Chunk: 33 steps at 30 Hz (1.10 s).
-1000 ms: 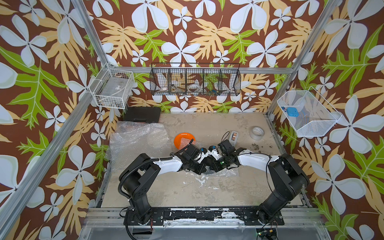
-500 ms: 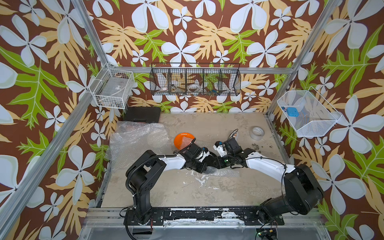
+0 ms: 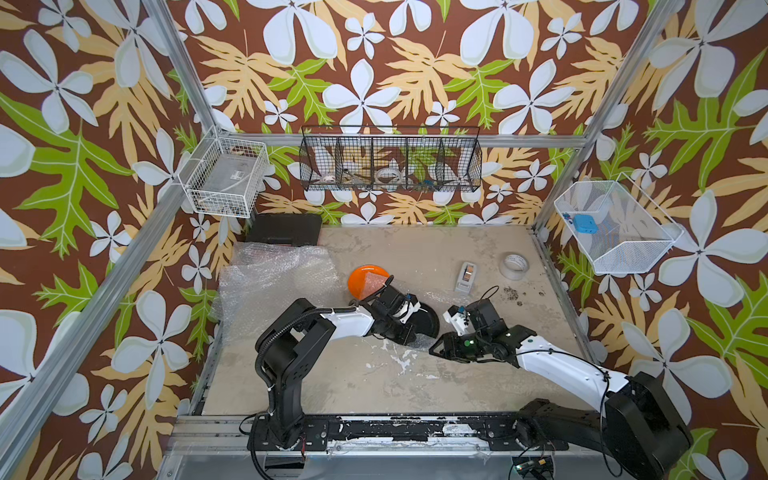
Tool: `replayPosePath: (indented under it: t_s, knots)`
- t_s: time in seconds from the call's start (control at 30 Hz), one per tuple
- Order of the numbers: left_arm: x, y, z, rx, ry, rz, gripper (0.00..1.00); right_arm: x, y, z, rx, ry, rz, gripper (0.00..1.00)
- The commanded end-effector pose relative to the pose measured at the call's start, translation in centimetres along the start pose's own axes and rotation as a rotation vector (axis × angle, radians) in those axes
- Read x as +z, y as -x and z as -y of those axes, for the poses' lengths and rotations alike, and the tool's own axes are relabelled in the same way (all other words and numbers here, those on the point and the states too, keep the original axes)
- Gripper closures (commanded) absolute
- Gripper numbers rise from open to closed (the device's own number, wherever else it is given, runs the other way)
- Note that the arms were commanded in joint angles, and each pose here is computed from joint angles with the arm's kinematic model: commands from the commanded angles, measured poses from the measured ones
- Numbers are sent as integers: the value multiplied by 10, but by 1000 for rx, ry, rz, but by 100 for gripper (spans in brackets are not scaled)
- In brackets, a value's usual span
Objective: Wrap dinner plates in bubble wrap
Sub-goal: Wrap the plate in the bubble wrap.
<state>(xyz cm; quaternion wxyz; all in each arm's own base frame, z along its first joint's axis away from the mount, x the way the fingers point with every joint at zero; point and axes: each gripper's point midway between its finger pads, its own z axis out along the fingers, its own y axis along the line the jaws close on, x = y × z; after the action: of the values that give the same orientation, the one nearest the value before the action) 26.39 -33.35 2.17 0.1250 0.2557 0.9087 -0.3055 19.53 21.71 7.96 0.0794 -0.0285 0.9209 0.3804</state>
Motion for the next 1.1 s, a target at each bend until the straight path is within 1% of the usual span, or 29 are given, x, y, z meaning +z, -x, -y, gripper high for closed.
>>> replayPosePath:
  t_s: [0.0,0.07,0.17,0.33,0.43,0.53,0.6,0.7,0.83,0.9,0.97,1.0,1.07]
  knots:
    - [-4,-21,-23,-85,112,-69,96,0,-1,-10,27,64,-16,44]
    - [-7,-17,-21,-107,103,-53,96,2,-4,5,64,16,-29,40]
    - [-9,-12,-17,-134,86,-35,96,2,-7,41,160,-69,-33,39]
    - [-6,-14,-18,-159,80,-42,96,-15,6,86,303,-117,64,37]
    - [-5,-16,-19,-167,83,-48,96,-29,18,106,357,-135,132,36]
    - [-5,-18,-22,-175,86,-53,96,-36,30,118,380,-125,180,37]
    - [-5,-18,-23,-177,86,-54,96,-36,35,121,380,-117,184,38]
    - [-5,-18,-25,-182,89,-54,96,-35,38,128,372,-146,175,39]
    - [-5,-19,-26,-189,88,-56,96,-42,43,136,372,-182,203,40]
    - [-4,-18,-26,-190,87,-55,96,-45,45,140,374,-212,218,42]
    - [-4,-19,-26,-192,84,-60,96,-45,47,138,370,-204,224,47]
    - [-4,-18,-26,-193,84,-58,96,-46,47,137,370,-199,226,51]
    - [-4,-18,-26,-193,83,-59,96,-46,47,134,366,-185,226,61]
